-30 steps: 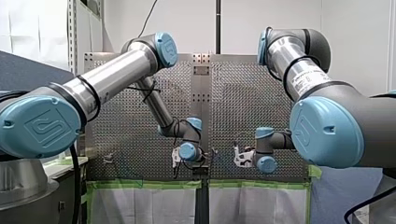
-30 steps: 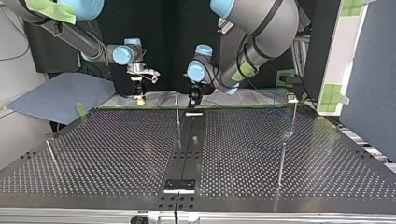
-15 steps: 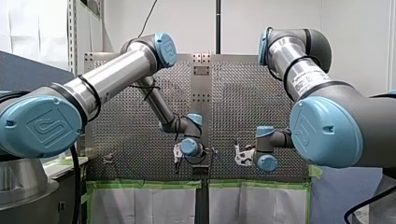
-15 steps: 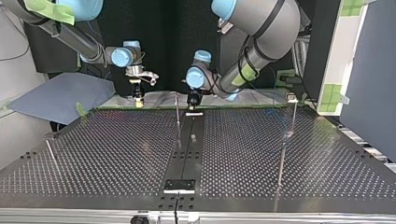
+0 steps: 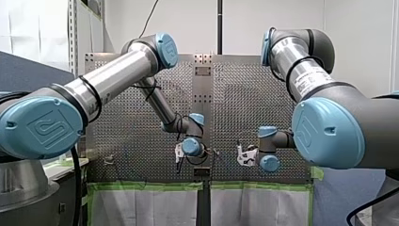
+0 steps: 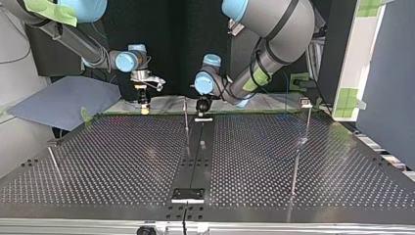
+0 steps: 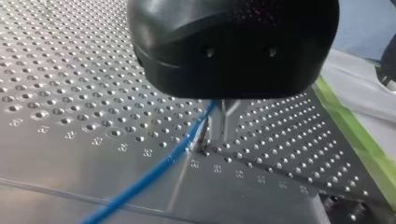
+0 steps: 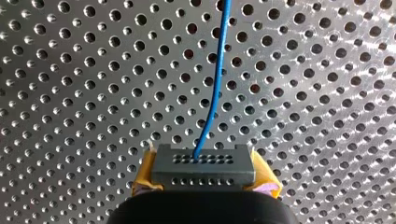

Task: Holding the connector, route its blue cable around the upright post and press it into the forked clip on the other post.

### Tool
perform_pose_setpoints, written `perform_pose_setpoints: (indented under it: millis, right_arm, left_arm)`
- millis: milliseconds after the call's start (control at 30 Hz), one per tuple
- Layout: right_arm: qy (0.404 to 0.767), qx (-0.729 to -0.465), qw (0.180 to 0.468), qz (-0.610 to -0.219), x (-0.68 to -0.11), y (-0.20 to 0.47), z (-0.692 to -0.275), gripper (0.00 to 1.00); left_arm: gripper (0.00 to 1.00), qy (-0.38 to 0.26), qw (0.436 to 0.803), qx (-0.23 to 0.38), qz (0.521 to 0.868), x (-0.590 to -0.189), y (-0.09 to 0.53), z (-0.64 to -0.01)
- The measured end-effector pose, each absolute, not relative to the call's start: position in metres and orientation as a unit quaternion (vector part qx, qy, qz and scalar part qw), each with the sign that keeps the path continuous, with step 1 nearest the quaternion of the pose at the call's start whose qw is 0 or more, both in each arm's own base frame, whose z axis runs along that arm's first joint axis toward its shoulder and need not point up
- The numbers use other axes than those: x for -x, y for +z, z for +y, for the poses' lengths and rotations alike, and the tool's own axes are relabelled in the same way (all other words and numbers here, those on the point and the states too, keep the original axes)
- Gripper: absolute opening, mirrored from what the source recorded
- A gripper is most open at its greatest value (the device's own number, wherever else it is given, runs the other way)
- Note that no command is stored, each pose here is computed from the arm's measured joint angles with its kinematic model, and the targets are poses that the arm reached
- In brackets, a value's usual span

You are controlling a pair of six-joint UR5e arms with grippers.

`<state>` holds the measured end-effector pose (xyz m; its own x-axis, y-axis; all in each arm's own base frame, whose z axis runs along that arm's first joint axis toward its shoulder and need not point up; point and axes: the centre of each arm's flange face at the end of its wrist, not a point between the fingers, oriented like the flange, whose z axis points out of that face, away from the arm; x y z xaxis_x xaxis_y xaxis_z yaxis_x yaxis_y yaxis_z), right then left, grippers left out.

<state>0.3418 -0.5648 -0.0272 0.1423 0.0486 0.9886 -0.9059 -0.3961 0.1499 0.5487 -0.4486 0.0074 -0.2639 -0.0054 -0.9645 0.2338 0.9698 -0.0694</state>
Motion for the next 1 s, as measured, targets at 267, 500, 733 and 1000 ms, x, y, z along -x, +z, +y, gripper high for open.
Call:
perform_pose_setpoints:
  millis: [267,500,733,1000]
  right_arm:
    - [0.555,-0.627,0.426,-0.343,-0.342,-0.028,-0.564,0.00]
    - [0.550,-0.632,0.423,-0.344,-0.342,-0.029,-0.562,0.00]
    - [0.547,-0.636,0.422,-0.344,-0.341,-0.030,-0.561,0.00]
    - [0.545,-0.637,0.423,-0.344,-0.341,-0.031,-0.562,0.00]
  left_arm:
    - [1.00,-0.083,0.599,-0.087,0.791,-0.544,0.007,-0.450]
    - [1.00,-0.051,0.586,-0.101,0.802,-0.536,0.005,-0.448]
    - [1.00,-0.030,0.562,-0.130,0.816,-0.525,0.005,-0.449]
    - [1.00,-0.031,0.557,-0.140,0.818,-0.513,0.022,-0.458]
